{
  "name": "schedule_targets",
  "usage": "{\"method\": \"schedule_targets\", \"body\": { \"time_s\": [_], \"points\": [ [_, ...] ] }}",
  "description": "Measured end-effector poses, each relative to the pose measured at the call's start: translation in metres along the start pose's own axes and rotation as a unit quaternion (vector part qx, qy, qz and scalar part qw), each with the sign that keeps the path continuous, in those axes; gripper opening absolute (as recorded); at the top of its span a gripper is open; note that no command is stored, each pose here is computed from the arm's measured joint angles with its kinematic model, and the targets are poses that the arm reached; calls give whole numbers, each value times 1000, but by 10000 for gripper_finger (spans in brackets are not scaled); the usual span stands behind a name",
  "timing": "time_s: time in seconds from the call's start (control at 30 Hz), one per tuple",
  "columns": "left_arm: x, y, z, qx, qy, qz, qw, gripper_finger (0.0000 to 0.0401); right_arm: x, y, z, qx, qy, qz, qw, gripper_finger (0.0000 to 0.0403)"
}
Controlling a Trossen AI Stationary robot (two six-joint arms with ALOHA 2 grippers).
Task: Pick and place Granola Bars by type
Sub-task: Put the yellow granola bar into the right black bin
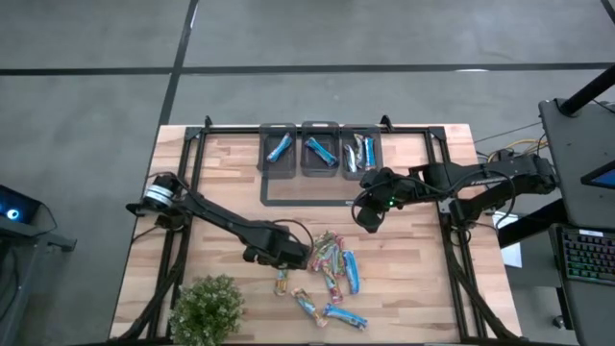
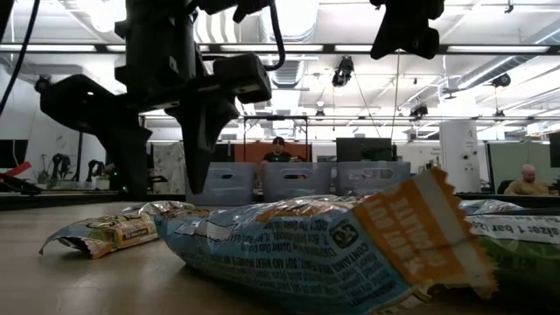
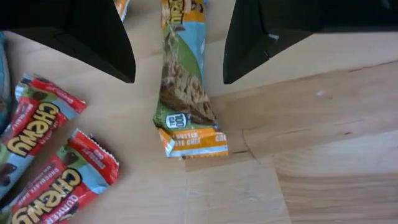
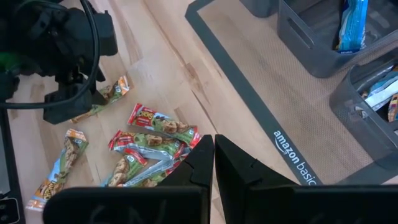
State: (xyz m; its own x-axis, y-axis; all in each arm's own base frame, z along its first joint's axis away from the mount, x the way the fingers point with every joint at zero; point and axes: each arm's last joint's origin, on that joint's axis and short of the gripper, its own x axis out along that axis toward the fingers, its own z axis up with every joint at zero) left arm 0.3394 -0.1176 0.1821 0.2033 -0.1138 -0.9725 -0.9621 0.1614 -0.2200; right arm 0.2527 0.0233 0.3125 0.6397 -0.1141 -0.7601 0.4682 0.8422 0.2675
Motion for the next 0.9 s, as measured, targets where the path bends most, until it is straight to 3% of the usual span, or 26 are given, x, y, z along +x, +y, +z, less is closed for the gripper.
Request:
{"method": "schedule_targets", "body": {
  "time_s": [0.9],
  "points": [
    [21,0,0,-2,6,33,999,216,0,-2,1,0,-7,-14,1000,8]
  ]
}}
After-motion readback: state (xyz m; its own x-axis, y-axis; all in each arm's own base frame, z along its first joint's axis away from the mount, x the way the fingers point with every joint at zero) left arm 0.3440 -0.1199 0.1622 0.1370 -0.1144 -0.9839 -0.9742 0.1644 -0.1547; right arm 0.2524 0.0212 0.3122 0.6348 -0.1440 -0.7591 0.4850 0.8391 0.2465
